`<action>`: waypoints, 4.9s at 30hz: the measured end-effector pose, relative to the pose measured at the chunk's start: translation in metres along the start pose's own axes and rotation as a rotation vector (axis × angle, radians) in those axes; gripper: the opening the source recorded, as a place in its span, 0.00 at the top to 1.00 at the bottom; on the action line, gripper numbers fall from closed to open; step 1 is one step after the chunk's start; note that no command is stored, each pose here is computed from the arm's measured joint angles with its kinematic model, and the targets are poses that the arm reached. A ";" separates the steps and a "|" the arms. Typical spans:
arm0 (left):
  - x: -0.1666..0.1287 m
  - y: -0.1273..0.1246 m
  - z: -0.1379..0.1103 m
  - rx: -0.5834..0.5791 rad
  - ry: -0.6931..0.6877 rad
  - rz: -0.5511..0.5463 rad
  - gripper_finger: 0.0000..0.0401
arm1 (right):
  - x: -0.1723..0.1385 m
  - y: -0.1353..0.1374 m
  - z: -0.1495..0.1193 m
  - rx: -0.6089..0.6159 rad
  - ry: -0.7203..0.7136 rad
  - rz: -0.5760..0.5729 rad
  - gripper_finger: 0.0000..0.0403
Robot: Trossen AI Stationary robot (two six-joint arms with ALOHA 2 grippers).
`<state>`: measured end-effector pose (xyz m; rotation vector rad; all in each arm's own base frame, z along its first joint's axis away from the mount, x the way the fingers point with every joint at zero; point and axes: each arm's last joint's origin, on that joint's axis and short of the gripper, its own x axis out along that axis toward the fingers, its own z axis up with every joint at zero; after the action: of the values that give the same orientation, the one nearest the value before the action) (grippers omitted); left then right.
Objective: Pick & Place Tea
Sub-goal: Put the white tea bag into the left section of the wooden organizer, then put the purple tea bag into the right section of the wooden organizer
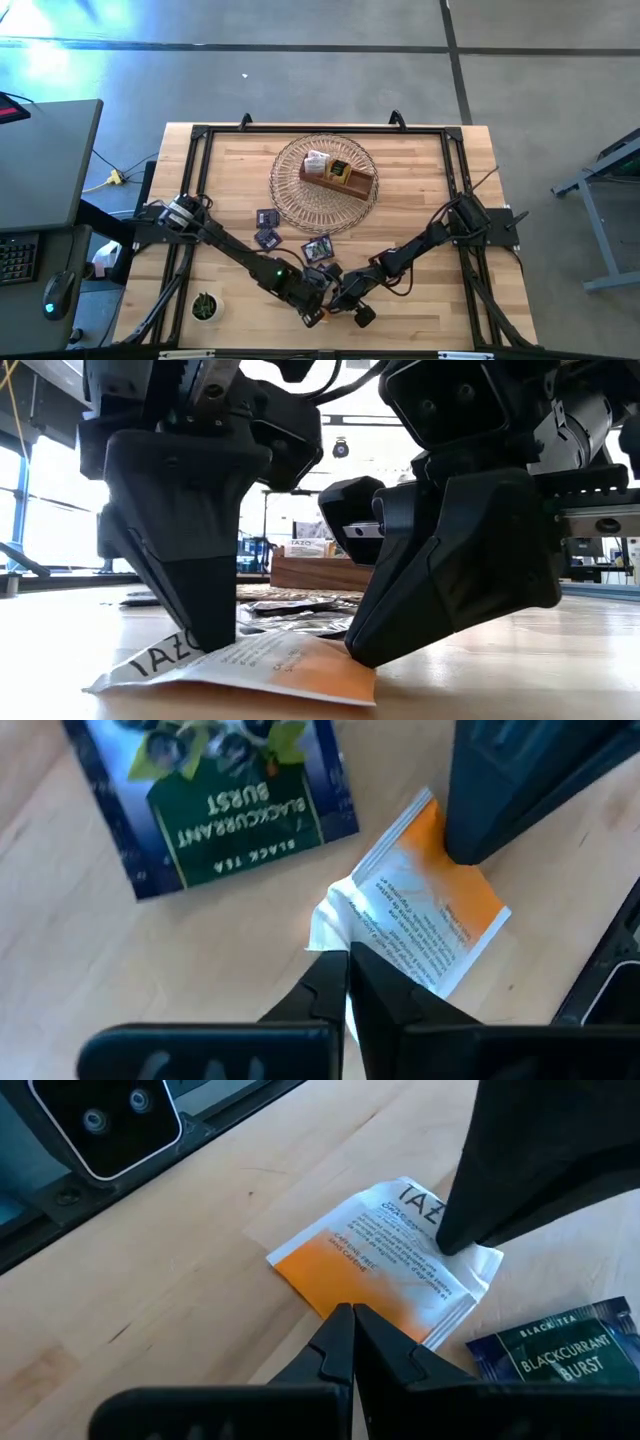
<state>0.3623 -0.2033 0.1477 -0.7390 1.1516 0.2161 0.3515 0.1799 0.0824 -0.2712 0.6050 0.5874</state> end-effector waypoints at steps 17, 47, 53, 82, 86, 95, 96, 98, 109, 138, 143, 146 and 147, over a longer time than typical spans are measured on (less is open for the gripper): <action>-0.029 0.011 0.038 0.182 -0.003 0.227 1.00 | -0.035 0.003 0.025 0.091 0.069 -0.057 1.00; -0.162 0.151 0.253 0.806 -0.022 0.932 1.00 | -0.177 0.026 -0.024 0.264 0.078 -0.285 1.00; -0.153 0.158 0.251 0.929 0.058 1.027 1.00 | -0.202 0.022 -0.055 0.415 -0.169 -0.351 1.00; -0.109 0.171 0.247 0.955 -0.046 0.855 0.95 | -0.225 0.016 -0.075 0.362 -0.354 -0.473 1.00; -0.109 0.171 0.247 0.952 -0.045 0.876 0.84 | -0.225 0.015 -0.075 0.364 -0.354 -0.476 1.00; -0.108 0.164 0.244 0.863 -0.097 0.930 0.57 | -0.225 0.015 -0.075 0.364 -0.354 -0.478 1.00; -0.107 0.162 0.242 0.847 -0.109 0.930 0.56 | -0.225 0.015 -0.075 0.364 -0.354 -0.481 1.00; -0.105 0.156 0.239 0.824 -0.122 0.930 0.54 | -0.225 0.015 -0.075 0.356 -0.354 -0.485 1.00; -0.149 0.111 0.211 0.453 -0.097 0.867 0.59 | -0.238 0.009 -0.057 0.035 -0.430 -0.765 1.00; -0.090 0.127 0.066 0.383 -0.165 0.356 0.59 | -0.229 -0.027 -0.058 0.458 -0.541 -0.626 0.73; -0.076 0.117 0.054 0.431 -0.121 0.266 0.59 | -0.202 -0.042 -0.039 0.495 -0.475 -0.611 0.67; -0.079 0.100 0.051 0.508 -0.183 0.168 0.59 | -0.180 -0.052 -0.033 0.568 -0.375 -0.596 0.66; -0.077 0.098 0.047 0.531 -0.176 0.164 0.59 | -0.173 -0.056 -0.027 0.591 -0.361 -0.585 0.66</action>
<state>0.3153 -0.0845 0.1849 -0.1534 1.0381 0.1010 0.2576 0.0483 0.1694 0.2152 0.3011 -0.1213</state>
